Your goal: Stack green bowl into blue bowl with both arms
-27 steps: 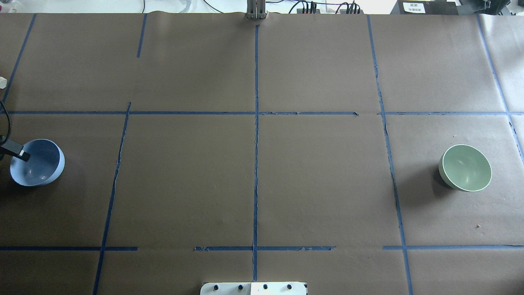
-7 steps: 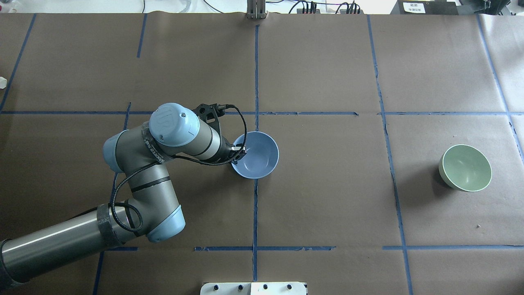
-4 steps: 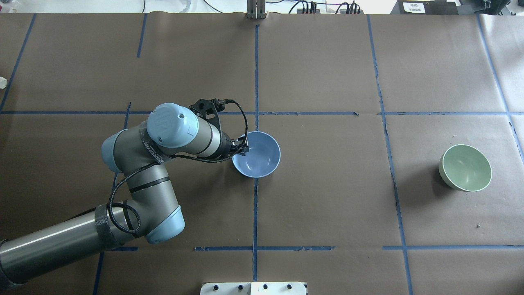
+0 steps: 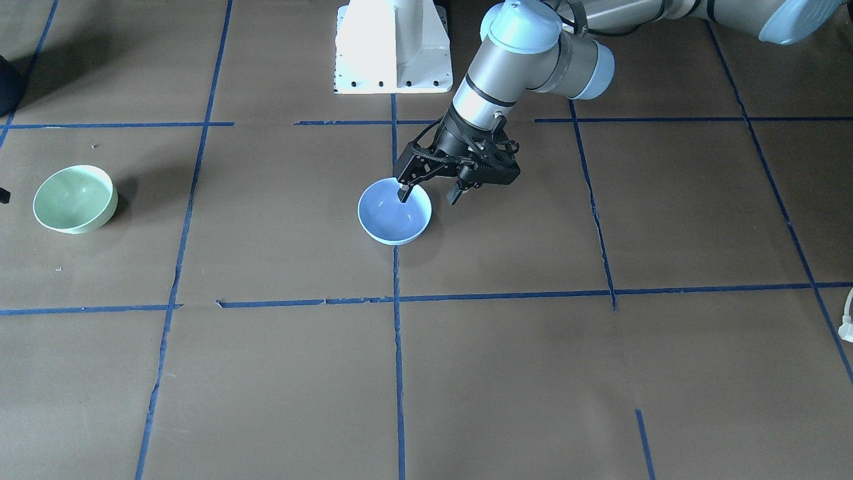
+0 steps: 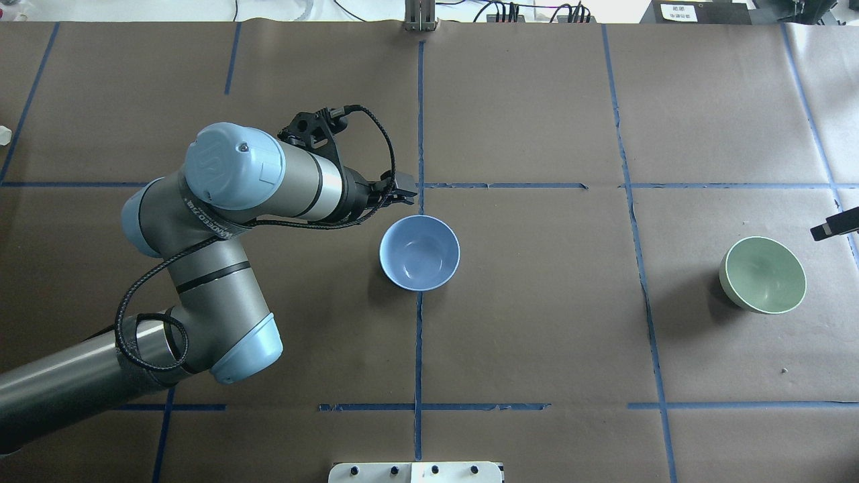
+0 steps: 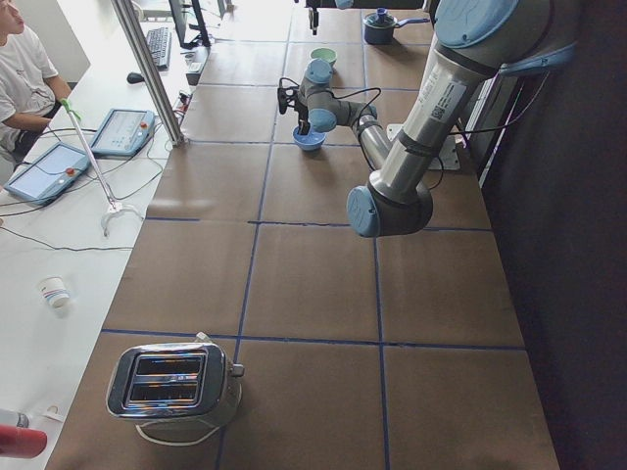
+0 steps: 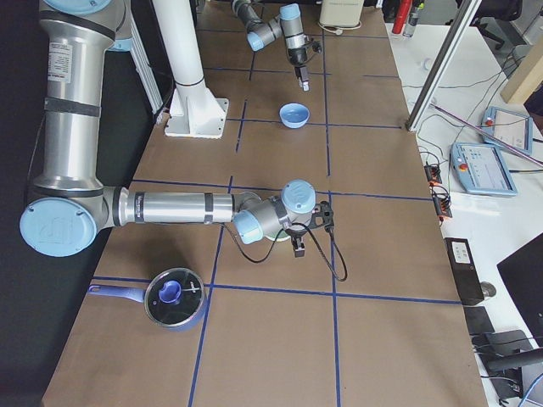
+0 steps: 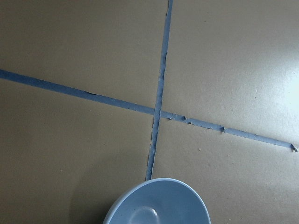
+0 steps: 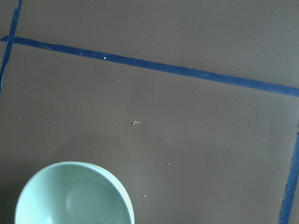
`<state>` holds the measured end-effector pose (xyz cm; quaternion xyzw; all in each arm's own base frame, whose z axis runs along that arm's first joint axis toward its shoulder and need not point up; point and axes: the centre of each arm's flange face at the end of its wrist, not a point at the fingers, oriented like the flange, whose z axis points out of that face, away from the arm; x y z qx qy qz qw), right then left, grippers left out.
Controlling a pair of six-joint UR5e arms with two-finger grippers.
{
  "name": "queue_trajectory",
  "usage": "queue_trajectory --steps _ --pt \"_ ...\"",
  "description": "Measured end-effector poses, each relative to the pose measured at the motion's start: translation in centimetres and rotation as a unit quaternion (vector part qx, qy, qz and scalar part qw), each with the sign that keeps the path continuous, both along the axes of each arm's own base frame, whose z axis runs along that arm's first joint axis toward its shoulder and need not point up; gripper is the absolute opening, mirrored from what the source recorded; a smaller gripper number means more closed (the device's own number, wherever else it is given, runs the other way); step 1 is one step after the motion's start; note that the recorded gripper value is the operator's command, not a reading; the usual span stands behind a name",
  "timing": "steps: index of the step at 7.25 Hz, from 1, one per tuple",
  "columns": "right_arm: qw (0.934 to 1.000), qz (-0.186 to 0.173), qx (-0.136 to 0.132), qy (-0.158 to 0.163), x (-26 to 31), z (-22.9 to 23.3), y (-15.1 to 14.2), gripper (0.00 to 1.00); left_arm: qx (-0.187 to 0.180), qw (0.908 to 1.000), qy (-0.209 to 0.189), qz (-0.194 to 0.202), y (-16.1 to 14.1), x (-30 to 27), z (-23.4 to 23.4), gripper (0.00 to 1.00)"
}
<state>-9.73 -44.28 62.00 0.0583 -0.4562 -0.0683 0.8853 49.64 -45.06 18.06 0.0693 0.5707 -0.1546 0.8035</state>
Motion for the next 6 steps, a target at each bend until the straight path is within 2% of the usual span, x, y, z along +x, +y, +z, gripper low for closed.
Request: queue_trajectory --steps 1,3,4,5,6 --pt "1.0 -0.004 -0.009 0.0 -2.1 1.7 1.0 0.65 -0.001 1.0 -0.001 -0.001 -0.1 0.0 0.1 1.0" --pt "0.9999 -0.011 -0.013 0.0 -4.0 3.5 1.7 0.33 -0.002 1.0 -0.003 -0.001 -0.2 0.1 0.3 1.0" --pt "0.9998 -0.013 -0.016 0.001 -4.5 3.9 1.8 0.12 -0.002 1.0 -0.003 -0.002 -0.2 0.1 0.3 1.0" --pt "0.9997 -0.019 -0.018 0.002 -5.1 4.2 2.0 0.01 -0.002 1.0 -0.002 -0.002 -0.2 0.0 0.2 1.0" --pt "0.9995 -0.024 -0.018 0.001 -5.6 4.2 2.1 0.0 -0.001 1.0 -0.001 -0.002 -0.2 -0.1 0.1 1.0"
